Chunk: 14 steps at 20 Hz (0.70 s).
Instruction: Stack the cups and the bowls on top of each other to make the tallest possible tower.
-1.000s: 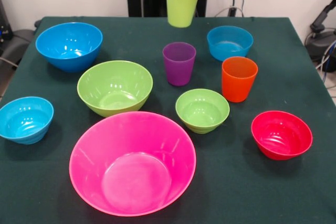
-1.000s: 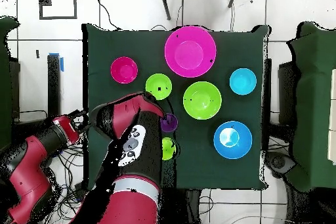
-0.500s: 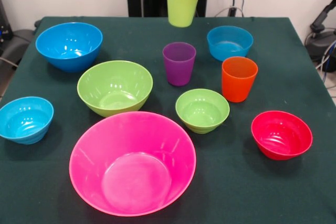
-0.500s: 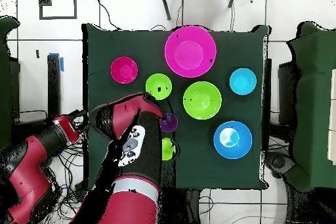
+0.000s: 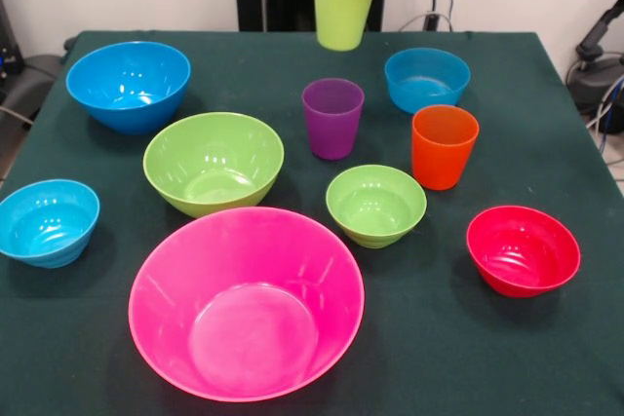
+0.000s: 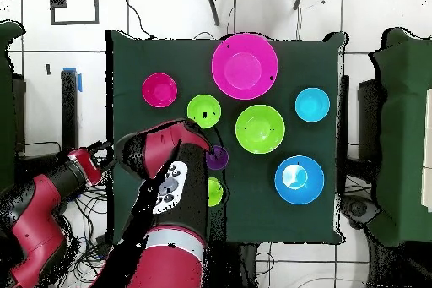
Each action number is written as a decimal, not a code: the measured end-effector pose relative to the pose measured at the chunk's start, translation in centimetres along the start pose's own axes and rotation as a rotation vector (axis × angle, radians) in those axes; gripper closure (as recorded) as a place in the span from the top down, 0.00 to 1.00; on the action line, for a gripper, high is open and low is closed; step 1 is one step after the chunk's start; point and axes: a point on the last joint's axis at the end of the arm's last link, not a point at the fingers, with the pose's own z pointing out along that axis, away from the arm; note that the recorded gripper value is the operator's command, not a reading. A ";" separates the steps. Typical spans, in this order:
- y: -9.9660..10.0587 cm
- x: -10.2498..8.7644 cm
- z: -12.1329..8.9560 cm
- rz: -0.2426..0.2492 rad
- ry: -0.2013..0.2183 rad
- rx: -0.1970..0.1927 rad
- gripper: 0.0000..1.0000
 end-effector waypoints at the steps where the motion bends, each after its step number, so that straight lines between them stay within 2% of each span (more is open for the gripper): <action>1: 0.0 0.0 0.0 0.001 0.000 -0.002 0.00; 14: -0.4 -0.4 0.6 0.009 -0.031 -0.019 0.00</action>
